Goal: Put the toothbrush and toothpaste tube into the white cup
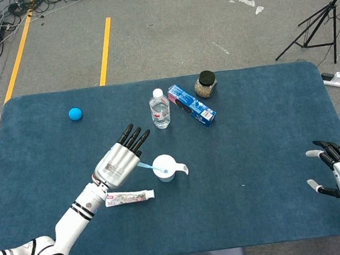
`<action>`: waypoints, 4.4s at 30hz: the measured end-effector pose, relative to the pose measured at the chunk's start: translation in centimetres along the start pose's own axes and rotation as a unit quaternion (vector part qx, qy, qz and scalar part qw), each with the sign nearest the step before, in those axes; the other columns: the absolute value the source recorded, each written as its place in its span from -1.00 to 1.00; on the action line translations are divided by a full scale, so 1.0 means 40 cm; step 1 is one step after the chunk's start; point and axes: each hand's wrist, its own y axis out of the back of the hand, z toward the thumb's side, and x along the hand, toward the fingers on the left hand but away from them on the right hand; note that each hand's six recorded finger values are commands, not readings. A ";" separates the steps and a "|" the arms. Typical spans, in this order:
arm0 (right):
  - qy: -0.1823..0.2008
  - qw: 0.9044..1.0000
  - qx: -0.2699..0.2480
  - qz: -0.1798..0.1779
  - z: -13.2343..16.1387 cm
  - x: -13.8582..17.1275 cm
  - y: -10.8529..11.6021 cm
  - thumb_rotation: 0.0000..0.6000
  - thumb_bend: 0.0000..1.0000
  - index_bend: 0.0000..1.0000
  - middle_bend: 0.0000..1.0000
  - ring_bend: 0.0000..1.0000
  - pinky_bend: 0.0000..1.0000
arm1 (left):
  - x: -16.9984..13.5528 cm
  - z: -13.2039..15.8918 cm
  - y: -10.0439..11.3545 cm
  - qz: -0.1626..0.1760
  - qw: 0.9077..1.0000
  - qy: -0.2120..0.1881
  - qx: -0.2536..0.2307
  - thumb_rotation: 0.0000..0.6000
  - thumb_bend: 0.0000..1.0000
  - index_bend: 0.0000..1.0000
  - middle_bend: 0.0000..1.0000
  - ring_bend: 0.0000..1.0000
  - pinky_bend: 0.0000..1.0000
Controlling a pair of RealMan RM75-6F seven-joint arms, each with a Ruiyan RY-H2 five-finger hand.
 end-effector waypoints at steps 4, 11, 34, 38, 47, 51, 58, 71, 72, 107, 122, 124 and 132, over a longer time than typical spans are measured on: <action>0.000 1.000 -0.003 -0.002 -0.002 0.001 0.004 1.00 -0.80 -0.29 -0.55 -0.63 -0.11 | 0.018 0.008 -0.004 -0.001 1.000 -0.001 0.018 1.00 -0.07 0.15 -1.00 -1.00 -1.00; 0.001 1.000 -0.008 -0.003 -0.004 0.002 0.009 1.00 -0.80 -0.29 -0.55 -0.63 -0.11 | 0.045 0.019 -0.005 0.006 0.998 -0.003 0.057 1.00 -0.07 0.15 -1.00 -1.00 -1.00; -0.001 1.000 -0.012 -0.001 -0.005 0.004 0.011 1.00 -0.80 -0.29 -0.55 -0.63 -0.11 | 0.052 0.071 0.024 0.066 0.987 -0.037 0.145 1.00 -0.07 -0.23 -1.00 -1.00 -1.00; 0.000 1.000 -0.013 -0.001 -0.004 0.004 0.011 1.00 -0.80 -0.29 -0.55 -0.63 -0.11 | 0.054 0.086 0.028 0.082 0.983 -0.046 0.157 1.00 -0.07 -0.39 -1.00 -1.00 -1.00; 0.000 1.000 -0.016 -0.004 -0.006 0.006 0.016 1.00 -0.80 -0.29 -0.55 -0.63 -0.11 | 0.031 0.087 0.041 0.089 0.986 -0.039 0.133 1.00 -0.29 -0.79 -1.00 -1.00 -1.00; -0.001 1.000 -0.016 -0.006 -0.007 0.007 0.019 1.00 -0.80 -0.29 -0.55 -0.63 -0.11 | -0.005 0.076 0.056 0.079 0.992 -0.022 0.092 1.00 -0.44 -0.79 -1.00 -1.00 -1.00; -0.003 1.000 -0.012 -0.006 -0.006 0.006 0.016 1.00 -0.80 -0.29 -0.55 -0.63 -0.11 | -0.123 0.016 0.070 0.017 0.999 0.028 -0.037 1.00 -0.64 -0.75 -0.90 -0.72 -0.61; -0.012 1.000 -0.005 -0.008 -0.011 0.002 0.014 1.00 -0.80 -0.29 -0.55 -0.63 -0.11 | -0.298 -0.119 -0.045 -0.084 0.972 0.130 -0.179 1.00 -0.85 -0.63 -0.30 -0.12 0.23; -0.012 1.000 -0.006 -0.008 -0.012 0.001 0.015 1.00 -0.80 -0.29 -0.55 -0.63 -0.11 | -0.304 -0.123 -0.055 -0.088 0.969 0.135 -0.188 1.00 -0.85 -0.62 -0.38 -0.22 0.14; -0.019 0.999 -0.021 -0.018 -0.028 0.003 0.035 1.00 -0.80 -0.29 -0.55 -0.63 -0.11 | -0.238 -0.016 -0.349 -0.150 0.848 0.157 -0.483 1.00 -0.86 -0.23 -1.00 -1.00 -0.89; -0.018 0.999 -0.028 -0.024 -0.029 0.007 0.044 1.00 -0.80 -0.29 -0.55 -0.63 -0.11 | -0.208 0.059 -0.370 -0.156 0.845 0.134 -0.494 1.00 -0.86 -0.43 -1.00 -1.00 -0.89; -0.019 0.999 -0.029 -0.025 -0.030 0.008 0.046 1.00 -0.80 -0.29 -0.55 -0.63 -0.11 | -0.203 0.065 -0.377 -0.155 0.848 0.136 -0.488 1.00 -0.86 -0.43 -1.00 -1.00 -0.89; -0.020 0.999 -0.034 -0.029 -0.033 0.010 0.052 1.00 -0.80 -0.29 -0.55 -0.63 -0.11 | -0.186 0.082 -0.409 -0.162 0.852 0.152 -0.474 1.00 -0.86 -0.41 -1.00 -1.00 -0.89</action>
